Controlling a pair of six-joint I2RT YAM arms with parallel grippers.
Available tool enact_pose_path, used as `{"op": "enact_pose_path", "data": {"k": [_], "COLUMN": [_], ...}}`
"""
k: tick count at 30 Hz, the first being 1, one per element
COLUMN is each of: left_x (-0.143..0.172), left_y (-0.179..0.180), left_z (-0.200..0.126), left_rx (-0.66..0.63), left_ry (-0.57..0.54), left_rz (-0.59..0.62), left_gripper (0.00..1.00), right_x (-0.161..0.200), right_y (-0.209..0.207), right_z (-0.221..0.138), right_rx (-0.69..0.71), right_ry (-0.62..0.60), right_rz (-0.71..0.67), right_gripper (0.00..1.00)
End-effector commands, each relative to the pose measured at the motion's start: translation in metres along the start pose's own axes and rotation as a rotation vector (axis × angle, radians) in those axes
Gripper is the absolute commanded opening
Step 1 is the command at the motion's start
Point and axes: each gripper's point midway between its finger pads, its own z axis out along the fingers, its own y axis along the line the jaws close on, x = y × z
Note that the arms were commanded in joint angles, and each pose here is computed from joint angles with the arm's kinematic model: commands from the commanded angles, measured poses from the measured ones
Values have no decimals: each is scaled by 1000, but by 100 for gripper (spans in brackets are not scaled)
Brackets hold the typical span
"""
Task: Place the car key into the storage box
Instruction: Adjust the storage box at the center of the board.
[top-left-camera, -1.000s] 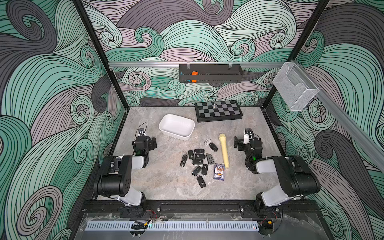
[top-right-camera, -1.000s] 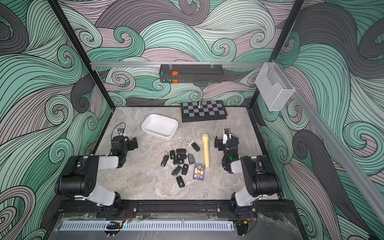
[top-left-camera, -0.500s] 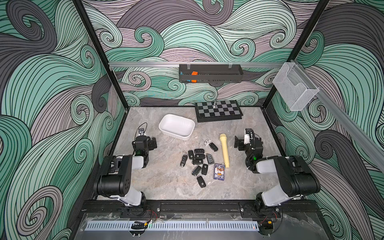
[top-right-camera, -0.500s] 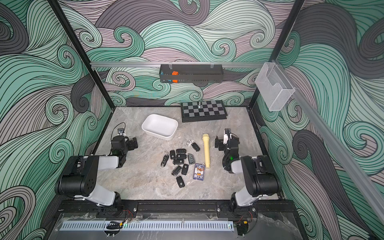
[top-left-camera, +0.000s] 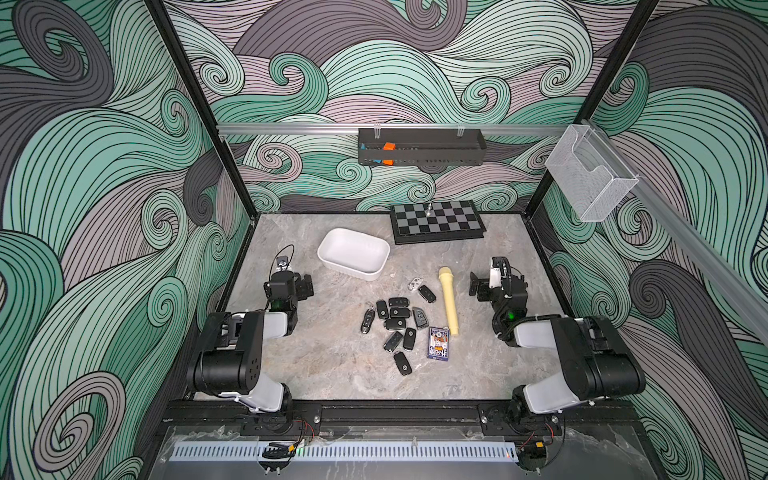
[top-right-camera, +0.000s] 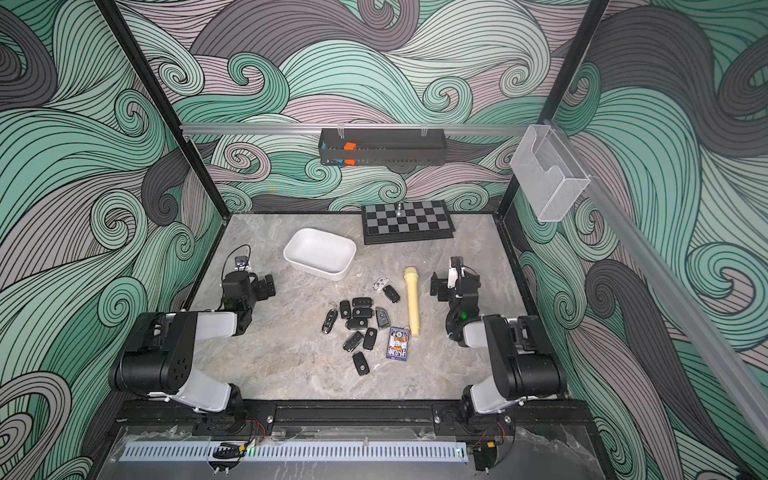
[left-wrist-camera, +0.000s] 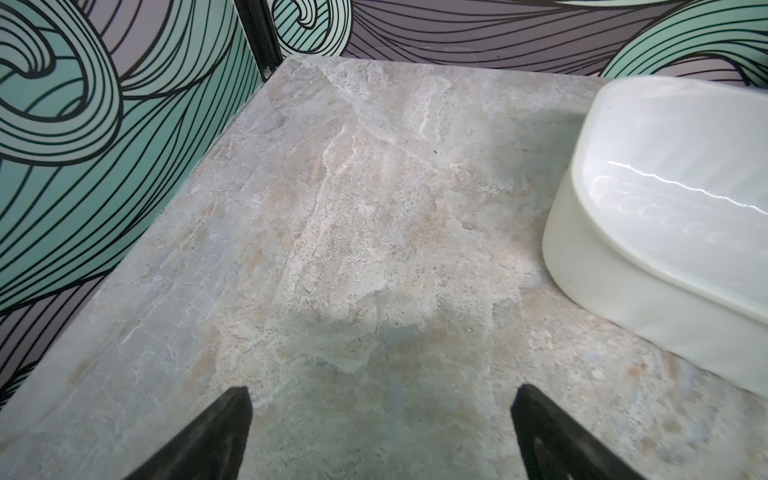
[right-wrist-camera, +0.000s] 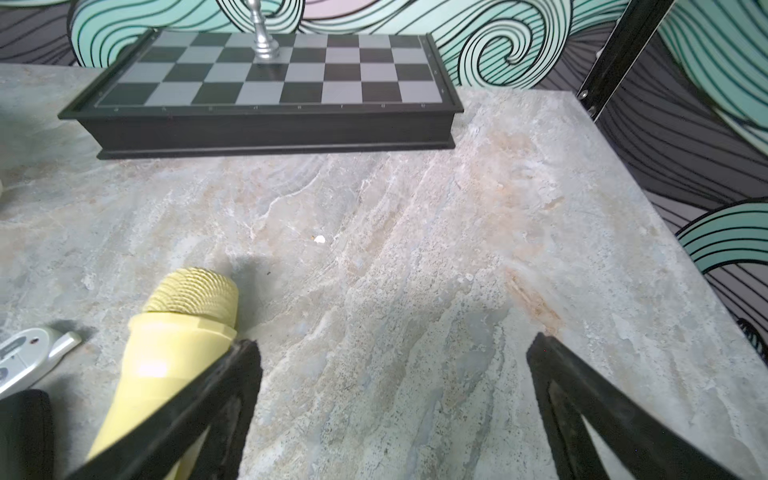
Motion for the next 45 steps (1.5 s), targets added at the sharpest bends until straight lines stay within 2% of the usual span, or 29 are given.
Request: {"op": "enact_pose_path", "data": {"k": [1,4,7,9,11,13,16,19,22,24,27,30,33,39,45], "left_x": [-39,-55,-65,-78,-83,-82,-69,-43,-22,-16,-13,-15,-8,1,-12], "left_y": [14,17,12,12,11,6,-12,-36,-54,-67,-82,-99,-121,-146,-165], "left_z": [-7,-16,-27,-43,-56,-70,-87,-99,-105,-108,-110,-107,-97,-65,-39], "left_rx": [-81,-105,-81,-65,-49,-11,67,126,123,117,83,60,39,-47,-71], "left_ry": [50,172,223,209,204,229,345,482,560,589,623,651,710,756,754], "left_rz": [-41,-71,-113,-162,-222,-293,-443,-661,-824,-886,-913,-919,-960,-1004,-1006], "left_gripper": [99,99,99,99,99,99,99,99,99,98,96,94,93,91,89], "right_x": [-30,-47,-61,-68,-77,-90,-101,-95,-69,-53,-36,-26,-21,-17,-17], "right_y": [-14,-28,-34,-30,-23,-8,10,33,48,54,55,52,51,62,73], "right_z": [-12,-25,-39,-49,-60,-72,-88,-99,-106,-108,-109,-107,-107,-109,-115], "right_rx": [68,140,176,158,102,-30,-162,-265,-306,-324,-319,-266,-213,-214,-258], "right_ry": [-58,-25,99,155,164,129,119,282,490,586,681,731,762,731,743], "right_rz": [28,98,221,329,447,549,621,593,572,548,513,486,401,199,256], "right_gripper": [99,99,99,99,99,99,99,99,99,99,99,99,99,99,99]}}
